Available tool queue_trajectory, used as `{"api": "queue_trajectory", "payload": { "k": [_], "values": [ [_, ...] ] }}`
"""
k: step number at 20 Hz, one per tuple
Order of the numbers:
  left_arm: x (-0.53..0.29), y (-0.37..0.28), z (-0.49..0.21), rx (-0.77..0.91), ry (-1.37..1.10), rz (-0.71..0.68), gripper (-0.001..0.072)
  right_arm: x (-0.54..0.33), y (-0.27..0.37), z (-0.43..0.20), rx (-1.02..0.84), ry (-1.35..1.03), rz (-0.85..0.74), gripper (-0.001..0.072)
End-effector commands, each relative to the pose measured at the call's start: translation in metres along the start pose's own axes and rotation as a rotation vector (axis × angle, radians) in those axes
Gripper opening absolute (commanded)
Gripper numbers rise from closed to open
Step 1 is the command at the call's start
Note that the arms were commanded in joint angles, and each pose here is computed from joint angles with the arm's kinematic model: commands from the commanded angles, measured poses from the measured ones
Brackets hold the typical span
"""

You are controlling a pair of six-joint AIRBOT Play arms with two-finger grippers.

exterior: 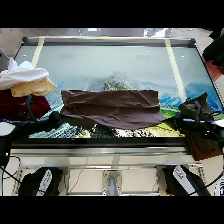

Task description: Fold the shirts.

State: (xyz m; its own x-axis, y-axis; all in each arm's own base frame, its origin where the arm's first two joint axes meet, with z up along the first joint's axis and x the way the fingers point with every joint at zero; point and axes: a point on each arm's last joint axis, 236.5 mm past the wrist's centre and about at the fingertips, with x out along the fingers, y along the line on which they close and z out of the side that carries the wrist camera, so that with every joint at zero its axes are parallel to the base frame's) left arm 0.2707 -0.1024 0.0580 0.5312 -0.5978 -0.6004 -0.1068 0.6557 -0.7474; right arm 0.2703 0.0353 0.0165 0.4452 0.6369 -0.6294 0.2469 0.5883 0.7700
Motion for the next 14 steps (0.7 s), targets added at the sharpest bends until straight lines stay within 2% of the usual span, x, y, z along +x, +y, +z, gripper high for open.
{"api": "queue_trajectory", "payload": {
  "k": [1, 3, 7, 11, 14],
  "values": [
    [-0.023, -0.024, 0.044, 0.085, -0.143, -0.004, 0.0010, -0.039, 0.043, 0.026, -0.208, -0.100, -0.034, 0.0006],
    [-0.029, -0.030, 0.072, 0.133, -0.218, 0.007, 0.0008, -0.045, 0.063, 0.043, -0.306, -0.145, -0.063, 0.0005],
    [-0.002, -0.025, 0.111, 0.254, -0.186, 0.052, 0.0009, -0.021, 0.096, 0.088, -0.497, -0.283, -0.157, 0.0005],
    [0.058, 0.015, 0.140, 0.411, -0.116, 0.244, 0.0009, 0.036, 0.093, 0.118, -0.498, -0.226, -0.199, 0.0005],
    [0.104, 0.033, 0.150, 0.526, -0.081, 0.328, 0.0009, 0.077, 0.065, 0.138, -0.421, -0.166, -0.227, 0.0005]
  ]
}}
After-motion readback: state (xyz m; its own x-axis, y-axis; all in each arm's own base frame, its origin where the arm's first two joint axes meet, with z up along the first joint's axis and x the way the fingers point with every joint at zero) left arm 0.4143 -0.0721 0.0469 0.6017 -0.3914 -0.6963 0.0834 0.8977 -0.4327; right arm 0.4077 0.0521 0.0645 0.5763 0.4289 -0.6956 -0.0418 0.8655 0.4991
